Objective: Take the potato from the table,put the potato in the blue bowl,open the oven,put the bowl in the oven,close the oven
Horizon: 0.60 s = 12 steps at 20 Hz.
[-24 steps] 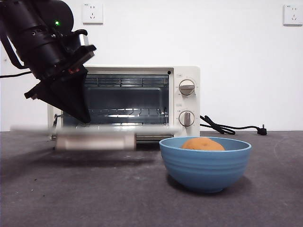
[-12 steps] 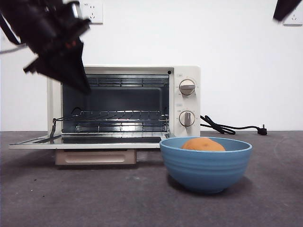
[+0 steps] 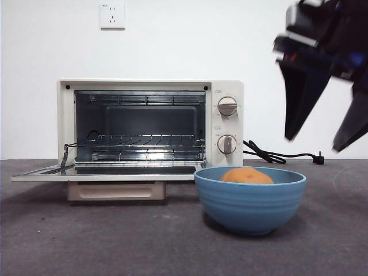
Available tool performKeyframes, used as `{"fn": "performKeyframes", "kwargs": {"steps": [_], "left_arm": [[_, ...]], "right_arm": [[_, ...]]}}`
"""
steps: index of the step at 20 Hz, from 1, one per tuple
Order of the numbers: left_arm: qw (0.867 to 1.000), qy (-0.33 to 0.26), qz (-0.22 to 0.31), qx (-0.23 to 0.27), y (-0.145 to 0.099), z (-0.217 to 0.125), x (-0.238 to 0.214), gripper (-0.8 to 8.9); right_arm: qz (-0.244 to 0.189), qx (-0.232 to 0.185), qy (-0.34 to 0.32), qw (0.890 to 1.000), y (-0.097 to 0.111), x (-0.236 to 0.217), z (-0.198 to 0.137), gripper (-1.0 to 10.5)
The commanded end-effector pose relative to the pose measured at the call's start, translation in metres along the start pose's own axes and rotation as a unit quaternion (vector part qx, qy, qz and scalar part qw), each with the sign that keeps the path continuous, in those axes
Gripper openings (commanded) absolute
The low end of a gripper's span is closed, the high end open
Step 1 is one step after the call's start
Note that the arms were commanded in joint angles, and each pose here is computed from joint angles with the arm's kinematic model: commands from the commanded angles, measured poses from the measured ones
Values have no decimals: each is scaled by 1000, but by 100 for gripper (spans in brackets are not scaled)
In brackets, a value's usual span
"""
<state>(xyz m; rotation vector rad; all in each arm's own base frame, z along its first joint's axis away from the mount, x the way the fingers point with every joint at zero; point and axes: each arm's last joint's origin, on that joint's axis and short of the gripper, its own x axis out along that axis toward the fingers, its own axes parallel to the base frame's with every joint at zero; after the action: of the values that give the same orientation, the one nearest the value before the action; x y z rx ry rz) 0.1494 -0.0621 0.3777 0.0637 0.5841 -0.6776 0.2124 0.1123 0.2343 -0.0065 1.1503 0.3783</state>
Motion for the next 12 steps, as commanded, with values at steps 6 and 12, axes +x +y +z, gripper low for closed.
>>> {"fn": "performKeyframes", "kwargs": {"steps": [6, 12], "left_arm": [[1000, 21, 1, -4, -9, -15, -23, -8], [1000, 24, 1, -5, -9, -15, -23, -8]], "right_arm": [[17, -11, 60, 998, -4, 55, 7, 231], [17, -15, 61, 998, -4, 61, 8, -17]]}}
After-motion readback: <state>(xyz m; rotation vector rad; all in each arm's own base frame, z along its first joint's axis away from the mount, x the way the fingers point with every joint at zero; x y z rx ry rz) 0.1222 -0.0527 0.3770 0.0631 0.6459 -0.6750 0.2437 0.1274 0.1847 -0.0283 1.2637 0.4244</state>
